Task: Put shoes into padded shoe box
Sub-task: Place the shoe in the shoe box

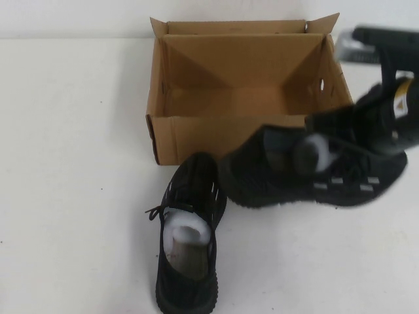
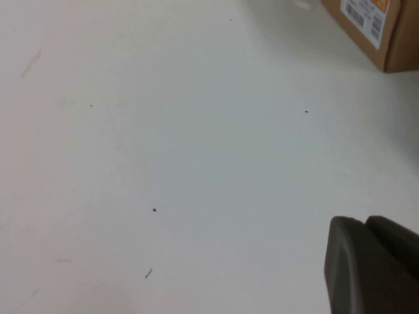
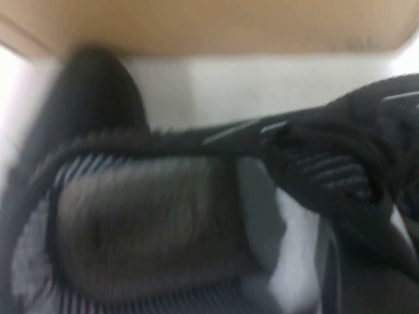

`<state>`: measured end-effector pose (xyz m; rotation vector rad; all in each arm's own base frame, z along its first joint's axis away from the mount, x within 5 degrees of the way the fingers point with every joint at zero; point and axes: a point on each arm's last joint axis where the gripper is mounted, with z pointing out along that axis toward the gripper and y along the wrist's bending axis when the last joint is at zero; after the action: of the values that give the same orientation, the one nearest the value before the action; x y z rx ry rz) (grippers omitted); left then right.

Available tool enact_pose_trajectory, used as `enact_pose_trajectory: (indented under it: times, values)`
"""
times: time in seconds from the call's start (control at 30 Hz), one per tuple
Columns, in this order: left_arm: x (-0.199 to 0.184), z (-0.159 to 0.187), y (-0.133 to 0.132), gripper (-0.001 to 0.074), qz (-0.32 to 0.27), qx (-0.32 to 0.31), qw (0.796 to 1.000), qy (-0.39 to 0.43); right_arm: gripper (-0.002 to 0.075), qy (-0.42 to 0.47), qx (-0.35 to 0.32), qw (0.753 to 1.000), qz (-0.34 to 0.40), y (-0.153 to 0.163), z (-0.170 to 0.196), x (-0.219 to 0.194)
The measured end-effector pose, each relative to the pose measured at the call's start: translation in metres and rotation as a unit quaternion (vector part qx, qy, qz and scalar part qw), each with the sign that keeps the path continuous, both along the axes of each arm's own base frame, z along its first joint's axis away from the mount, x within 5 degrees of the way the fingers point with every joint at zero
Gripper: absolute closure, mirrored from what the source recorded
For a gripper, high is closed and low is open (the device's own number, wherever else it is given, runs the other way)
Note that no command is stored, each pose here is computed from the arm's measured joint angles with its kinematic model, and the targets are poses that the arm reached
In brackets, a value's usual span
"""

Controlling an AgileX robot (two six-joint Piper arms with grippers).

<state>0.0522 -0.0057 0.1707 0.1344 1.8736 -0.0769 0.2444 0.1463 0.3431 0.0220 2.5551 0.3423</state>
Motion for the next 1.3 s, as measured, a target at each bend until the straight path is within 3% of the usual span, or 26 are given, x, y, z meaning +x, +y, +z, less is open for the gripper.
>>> enact_pose_trajectory:
  times: [0.3,0.6,0.93,1.3]
  values:
    - [0.0,0.0,0.0,0.0739,0.0,0.0,1.0,0.0,0.0704,-0.112,0.027,0.993,-0.012,0.011,0.064,0.029]
    - [0.0,0.0,0.0,0.0739,0.0,0.0,1.0,0.0,0.0705,-0.149,0.028,0.988,-0.025,0.047,0.072,0.094]
    - [0.0,0.0,0.0,0.0739,0.0,0.0,1.0,0.0,0.0705,-0.136,0.025,0.989,-0.052,0.081,0.031,0.156]
    - [0.0,0.0,0.0,0.0739,0.0,0.0,1.0,0.0,0.0705,-0.118,0.023,0.989,-0.082,0.078,-0.011,0.194]
